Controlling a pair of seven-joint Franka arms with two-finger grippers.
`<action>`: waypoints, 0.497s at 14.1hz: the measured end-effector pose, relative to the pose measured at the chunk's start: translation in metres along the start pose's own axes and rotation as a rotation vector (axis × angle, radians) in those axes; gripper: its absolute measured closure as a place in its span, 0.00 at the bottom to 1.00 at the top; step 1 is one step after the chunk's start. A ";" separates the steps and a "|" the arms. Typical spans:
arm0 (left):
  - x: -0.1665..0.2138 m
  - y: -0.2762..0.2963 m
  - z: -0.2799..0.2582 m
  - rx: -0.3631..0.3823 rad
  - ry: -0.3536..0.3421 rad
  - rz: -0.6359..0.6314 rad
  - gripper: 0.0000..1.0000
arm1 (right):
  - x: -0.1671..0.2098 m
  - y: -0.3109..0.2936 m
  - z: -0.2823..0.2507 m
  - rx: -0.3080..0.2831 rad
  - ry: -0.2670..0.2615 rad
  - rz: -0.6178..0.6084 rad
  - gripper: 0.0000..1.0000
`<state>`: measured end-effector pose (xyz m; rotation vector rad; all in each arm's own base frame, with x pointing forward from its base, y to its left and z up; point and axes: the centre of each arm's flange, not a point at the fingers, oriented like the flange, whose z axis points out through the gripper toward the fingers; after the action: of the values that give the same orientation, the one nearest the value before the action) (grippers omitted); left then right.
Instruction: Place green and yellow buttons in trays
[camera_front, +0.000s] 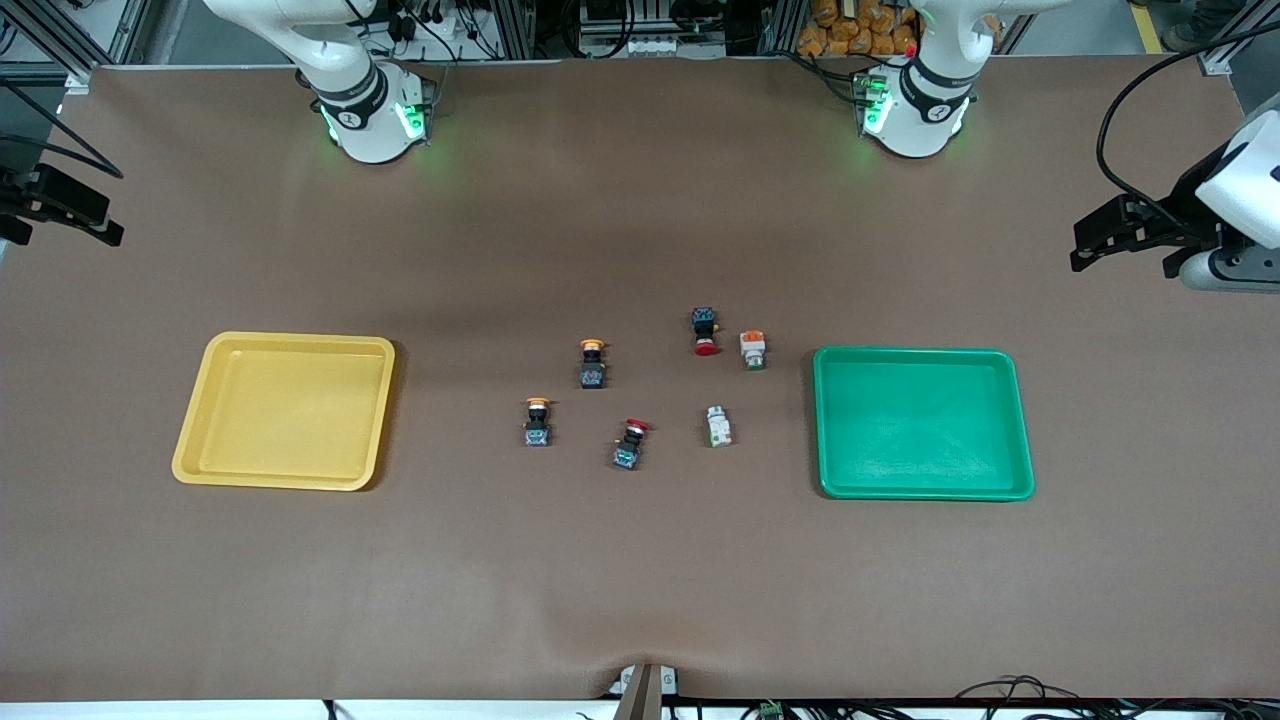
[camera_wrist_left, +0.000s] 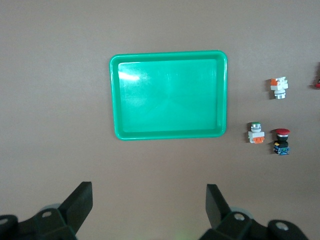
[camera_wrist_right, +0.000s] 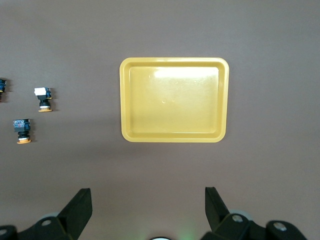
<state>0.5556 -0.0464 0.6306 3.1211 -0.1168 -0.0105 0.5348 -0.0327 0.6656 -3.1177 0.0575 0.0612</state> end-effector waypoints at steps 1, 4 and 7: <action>0.000 0.000 0.000 0.000 0.000 0.000 0.00 | 0.000 0.000 0.000 0.000 0.000 0.001 0.00; -0.001 -0.001 0.001 0.000 -0.006 -0.002 0.00 | -0.001 0.001 0.001 0.000 -0.010 0.001 0.00; 0.000 -0.003 0.007 0.000 -0.025 -0.005 0.00 | -0.002 0.000 0.001 0.000 -0.017 0.001 0.00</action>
<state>0.5558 -0.0436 0.6236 3.1216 -0.1094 -0.0503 0.5325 -0.0331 0.6645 -3.1169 0.0586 0.0879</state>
